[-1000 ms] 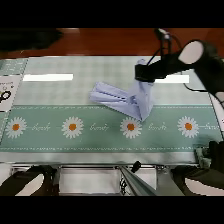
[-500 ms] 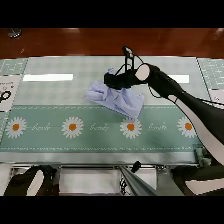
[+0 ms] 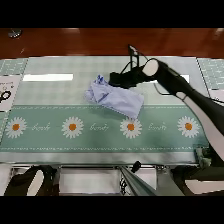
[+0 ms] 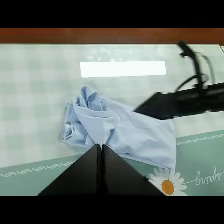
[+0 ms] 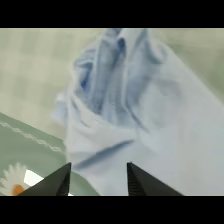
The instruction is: Fold the shirts.
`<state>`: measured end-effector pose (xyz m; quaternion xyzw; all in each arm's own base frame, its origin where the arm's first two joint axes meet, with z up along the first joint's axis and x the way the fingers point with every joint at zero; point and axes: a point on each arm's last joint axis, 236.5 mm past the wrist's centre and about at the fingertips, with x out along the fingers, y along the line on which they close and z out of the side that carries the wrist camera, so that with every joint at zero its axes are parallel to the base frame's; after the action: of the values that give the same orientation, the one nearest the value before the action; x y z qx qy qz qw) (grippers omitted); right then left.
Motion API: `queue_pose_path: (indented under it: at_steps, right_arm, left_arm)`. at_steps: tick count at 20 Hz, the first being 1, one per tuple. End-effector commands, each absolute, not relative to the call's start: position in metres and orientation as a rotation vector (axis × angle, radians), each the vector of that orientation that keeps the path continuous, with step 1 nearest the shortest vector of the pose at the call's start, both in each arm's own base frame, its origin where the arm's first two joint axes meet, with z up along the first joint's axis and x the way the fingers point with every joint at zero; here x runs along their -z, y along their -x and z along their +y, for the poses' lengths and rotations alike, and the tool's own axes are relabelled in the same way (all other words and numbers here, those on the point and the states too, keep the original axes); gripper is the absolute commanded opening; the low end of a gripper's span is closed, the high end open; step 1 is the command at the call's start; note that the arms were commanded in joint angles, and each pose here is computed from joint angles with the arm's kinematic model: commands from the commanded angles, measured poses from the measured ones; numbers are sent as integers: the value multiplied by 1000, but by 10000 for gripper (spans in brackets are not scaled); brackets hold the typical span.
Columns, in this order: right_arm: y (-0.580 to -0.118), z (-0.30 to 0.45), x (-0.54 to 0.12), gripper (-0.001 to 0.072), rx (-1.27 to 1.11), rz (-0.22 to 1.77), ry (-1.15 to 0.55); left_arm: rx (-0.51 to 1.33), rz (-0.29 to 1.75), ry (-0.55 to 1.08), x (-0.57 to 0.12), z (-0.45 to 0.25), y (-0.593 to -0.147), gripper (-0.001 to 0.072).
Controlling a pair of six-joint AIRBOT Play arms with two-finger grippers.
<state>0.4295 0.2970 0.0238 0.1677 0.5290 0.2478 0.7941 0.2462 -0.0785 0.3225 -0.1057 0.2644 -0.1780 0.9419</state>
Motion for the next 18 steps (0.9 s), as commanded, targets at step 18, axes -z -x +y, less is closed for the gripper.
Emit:
queue_pose_path:
  at_steps: [18]
  right_arm:
    - [-365,183,92,612,-231,1261,-828]
  left_arm:
    - [340,601,243,-299,-67,-278,15]
